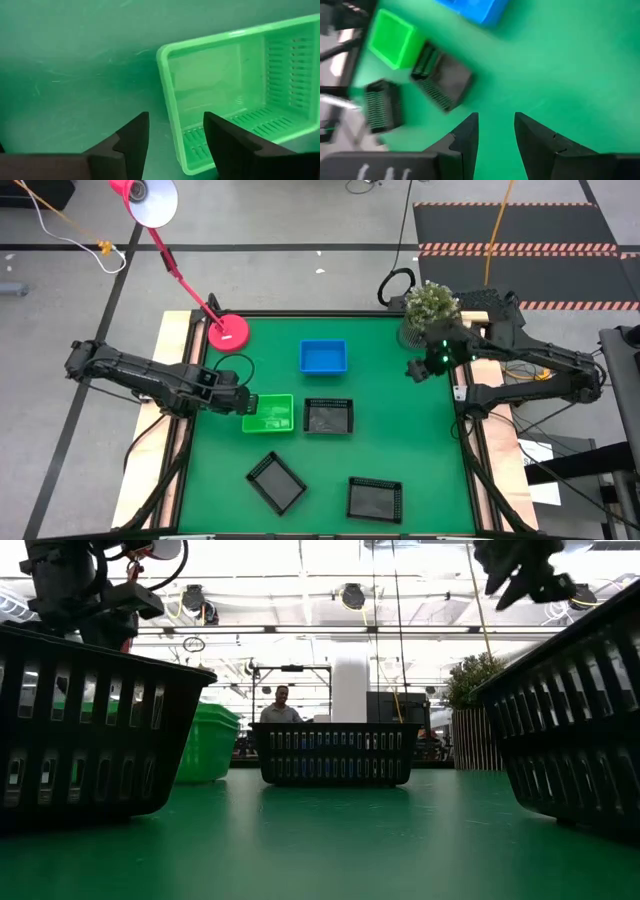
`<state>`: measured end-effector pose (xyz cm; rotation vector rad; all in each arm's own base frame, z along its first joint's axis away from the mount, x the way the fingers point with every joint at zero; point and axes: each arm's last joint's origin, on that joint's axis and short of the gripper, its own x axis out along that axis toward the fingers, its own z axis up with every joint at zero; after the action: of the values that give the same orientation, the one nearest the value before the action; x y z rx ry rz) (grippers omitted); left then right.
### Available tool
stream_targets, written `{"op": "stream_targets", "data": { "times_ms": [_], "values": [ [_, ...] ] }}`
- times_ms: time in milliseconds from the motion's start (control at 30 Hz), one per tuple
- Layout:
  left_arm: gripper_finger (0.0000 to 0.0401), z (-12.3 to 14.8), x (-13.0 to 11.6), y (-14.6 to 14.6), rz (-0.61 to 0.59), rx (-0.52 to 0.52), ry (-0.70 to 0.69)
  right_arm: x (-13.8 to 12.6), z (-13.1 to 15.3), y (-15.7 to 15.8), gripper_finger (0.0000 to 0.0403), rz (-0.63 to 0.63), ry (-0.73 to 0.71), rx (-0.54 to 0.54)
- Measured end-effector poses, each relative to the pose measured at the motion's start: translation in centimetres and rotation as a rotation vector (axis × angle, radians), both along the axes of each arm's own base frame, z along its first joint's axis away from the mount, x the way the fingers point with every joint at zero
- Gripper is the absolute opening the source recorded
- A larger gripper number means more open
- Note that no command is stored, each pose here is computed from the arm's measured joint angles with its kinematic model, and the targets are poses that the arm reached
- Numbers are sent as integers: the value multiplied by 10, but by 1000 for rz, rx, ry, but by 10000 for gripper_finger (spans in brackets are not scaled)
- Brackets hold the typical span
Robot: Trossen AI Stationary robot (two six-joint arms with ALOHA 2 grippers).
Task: Stack baskets by color
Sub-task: Stack the bottom right black bin on the top of the top black bin
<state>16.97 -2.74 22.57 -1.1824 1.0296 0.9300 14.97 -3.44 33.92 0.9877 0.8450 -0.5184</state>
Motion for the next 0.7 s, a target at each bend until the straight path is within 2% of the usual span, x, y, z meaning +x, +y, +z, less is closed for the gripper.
{"op": "stream_targets", "data": {
  "times_ms": [100,367,567,700],
  "values": [
    [191,2,1,-1,-20,3,-23,5,1,18,118,-21,-14,93],
    [191,4,-4,0,22,34,-31,5,0,68,118,-66,16,206],
    [191,5,-3,-1,-40,60,-44,11,-3,109,118,-58,-20,235],
    [191,5,-3,-2,-78,71,-42,17,-12,135,118,-71,31,277]
  ]
}}
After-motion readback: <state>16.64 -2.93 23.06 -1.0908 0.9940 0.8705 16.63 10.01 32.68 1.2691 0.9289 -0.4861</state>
